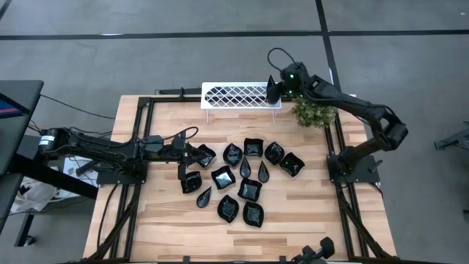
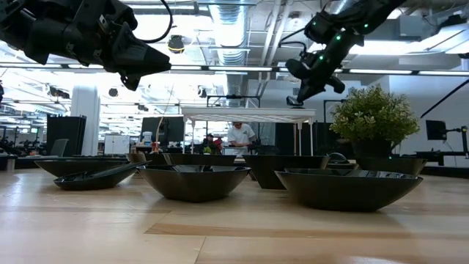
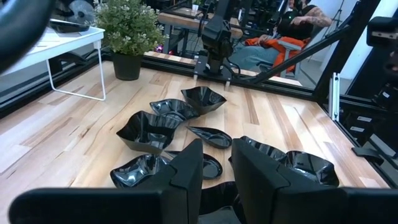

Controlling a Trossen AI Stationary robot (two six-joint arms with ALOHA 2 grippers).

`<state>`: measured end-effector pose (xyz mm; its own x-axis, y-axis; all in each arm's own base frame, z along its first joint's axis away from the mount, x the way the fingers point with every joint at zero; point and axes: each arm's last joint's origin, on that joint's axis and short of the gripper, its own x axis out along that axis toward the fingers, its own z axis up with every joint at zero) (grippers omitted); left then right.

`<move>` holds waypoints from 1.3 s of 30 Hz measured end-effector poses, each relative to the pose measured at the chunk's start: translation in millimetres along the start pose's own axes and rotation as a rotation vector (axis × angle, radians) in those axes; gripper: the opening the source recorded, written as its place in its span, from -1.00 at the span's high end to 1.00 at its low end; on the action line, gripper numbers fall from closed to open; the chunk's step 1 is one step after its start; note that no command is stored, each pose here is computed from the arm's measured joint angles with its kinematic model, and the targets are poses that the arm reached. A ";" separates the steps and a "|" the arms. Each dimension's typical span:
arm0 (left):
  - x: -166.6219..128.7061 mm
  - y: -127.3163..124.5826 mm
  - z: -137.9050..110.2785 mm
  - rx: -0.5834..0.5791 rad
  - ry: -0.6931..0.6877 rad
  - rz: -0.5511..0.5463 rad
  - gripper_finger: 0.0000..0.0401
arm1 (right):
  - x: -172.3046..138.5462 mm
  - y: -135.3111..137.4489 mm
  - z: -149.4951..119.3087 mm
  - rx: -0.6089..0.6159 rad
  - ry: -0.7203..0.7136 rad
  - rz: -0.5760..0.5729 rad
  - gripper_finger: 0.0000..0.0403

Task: Pick & Place Mini shaped plates
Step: Stack the drop shaped plate on top of the drop shaped plate on the shelf

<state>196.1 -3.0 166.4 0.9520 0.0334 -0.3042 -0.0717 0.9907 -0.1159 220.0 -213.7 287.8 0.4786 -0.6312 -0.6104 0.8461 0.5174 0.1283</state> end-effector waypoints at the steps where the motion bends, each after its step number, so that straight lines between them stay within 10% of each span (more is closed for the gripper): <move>1: 0.0 0.0 0.0 0.000 0.000 0.000 0.56 | 0.4 1.5 -0.3 -0.004 0.011 0.001 1.00; 39: 0.0 0.0 0.0 0.000 0.000 0.000 0.56 | -3.0 6.0 -5.7 -0.022 0.115 -0.014 1.00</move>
<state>196.1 -3.1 166.4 0.9520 0.0332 -0.3042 -0.0714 0.9907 -0.1155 222.3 -205.4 286.0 0.4358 -0.5685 -0.6977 0.8463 0.5227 0.1026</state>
